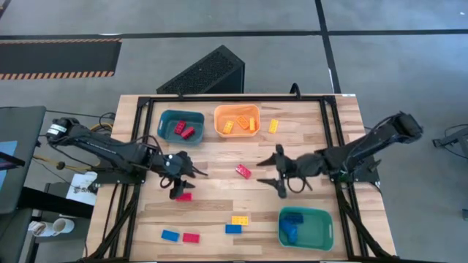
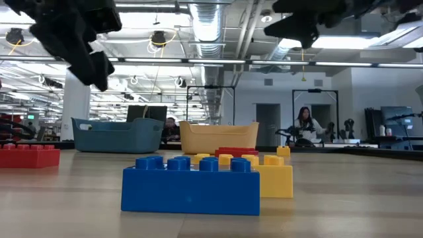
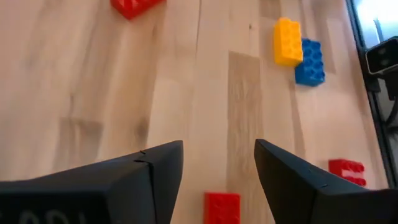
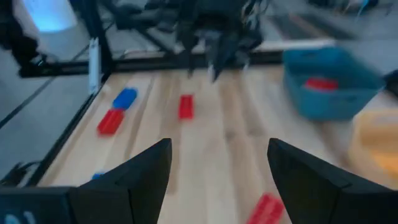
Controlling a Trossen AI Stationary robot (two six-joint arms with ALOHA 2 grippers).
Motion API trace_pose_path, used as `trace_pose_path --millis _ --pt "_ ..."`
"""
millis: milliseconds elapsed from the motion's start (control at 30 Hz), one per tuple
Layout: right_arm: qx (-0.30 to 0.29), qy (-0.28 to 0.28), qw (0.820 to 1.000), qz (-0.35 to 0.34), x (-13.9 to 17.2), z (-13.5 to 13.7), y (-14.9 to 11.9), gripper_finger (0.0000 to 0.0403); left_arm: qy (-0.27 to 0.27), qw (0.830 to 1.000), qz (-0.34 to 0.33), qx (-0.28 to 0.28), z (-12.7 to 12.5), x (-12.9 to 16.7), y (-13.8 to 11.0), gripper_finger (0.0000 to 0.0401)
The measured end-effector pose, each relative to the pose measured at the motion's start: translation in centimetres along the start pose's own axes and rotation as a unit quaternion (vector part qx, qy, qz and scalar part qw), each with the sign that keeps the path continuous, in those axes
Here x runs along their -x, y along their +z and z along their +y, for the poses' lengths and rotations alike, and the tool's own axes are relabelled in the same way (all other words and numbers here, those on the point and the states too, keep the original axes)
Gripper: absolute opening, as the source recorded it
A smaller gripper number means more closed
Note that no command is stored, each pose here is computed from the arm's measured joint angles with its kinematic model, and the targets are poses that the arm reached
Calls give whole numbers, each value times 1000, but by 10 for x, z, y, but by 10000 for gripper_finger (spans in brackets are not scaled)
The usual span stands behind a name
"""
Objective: Sort & place blocks by color
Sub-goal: Put the red game piece into the blue bin
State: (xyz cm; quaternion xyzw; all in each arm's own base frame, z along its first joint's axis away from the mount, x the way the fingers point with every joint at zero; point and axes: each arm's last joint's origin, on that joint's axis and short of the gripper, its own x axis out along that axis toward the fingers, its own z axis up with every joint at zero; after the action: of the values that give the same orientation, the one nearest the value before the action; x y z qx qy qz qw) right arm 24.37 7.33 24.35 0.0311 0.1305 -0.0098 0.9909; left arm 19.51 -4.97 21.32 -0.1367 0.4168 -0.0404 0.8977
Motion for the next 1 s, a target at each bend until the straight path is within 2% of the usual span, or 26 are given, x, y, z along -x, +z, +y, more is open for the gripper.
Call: trace_pose_path --millis 200,333,400,500,633,700,1000 --pt "17 -37 999 -15 -5 -24 1 286 6 998 41 37 -4 -10 -15 217" --pt "21 -42 999 -3 -11 -35 -2 286 -22 998 11 52 -16 -17 -9 251" --pt "19 -35 999 -7 -15 -39 -2 286 -11 999 17 48 -19 -21 -12 268" --pt "14 -18 1000 -7 -20 -44 -3 286 19 997 59 48 -19 -27 -22 288" --pt "-3 57 998 -3 -24 -50 -4 286 26 995 84 43 -22 -35 -28 302" --pt "-14 77 997 -3 -24 -53 -3 286 29 994 93 38 -23 -39 -31 304" --pt "-14 75 997 -1 -24 -55 -3 286 60 984 169 12 -28 -58 -52 304"
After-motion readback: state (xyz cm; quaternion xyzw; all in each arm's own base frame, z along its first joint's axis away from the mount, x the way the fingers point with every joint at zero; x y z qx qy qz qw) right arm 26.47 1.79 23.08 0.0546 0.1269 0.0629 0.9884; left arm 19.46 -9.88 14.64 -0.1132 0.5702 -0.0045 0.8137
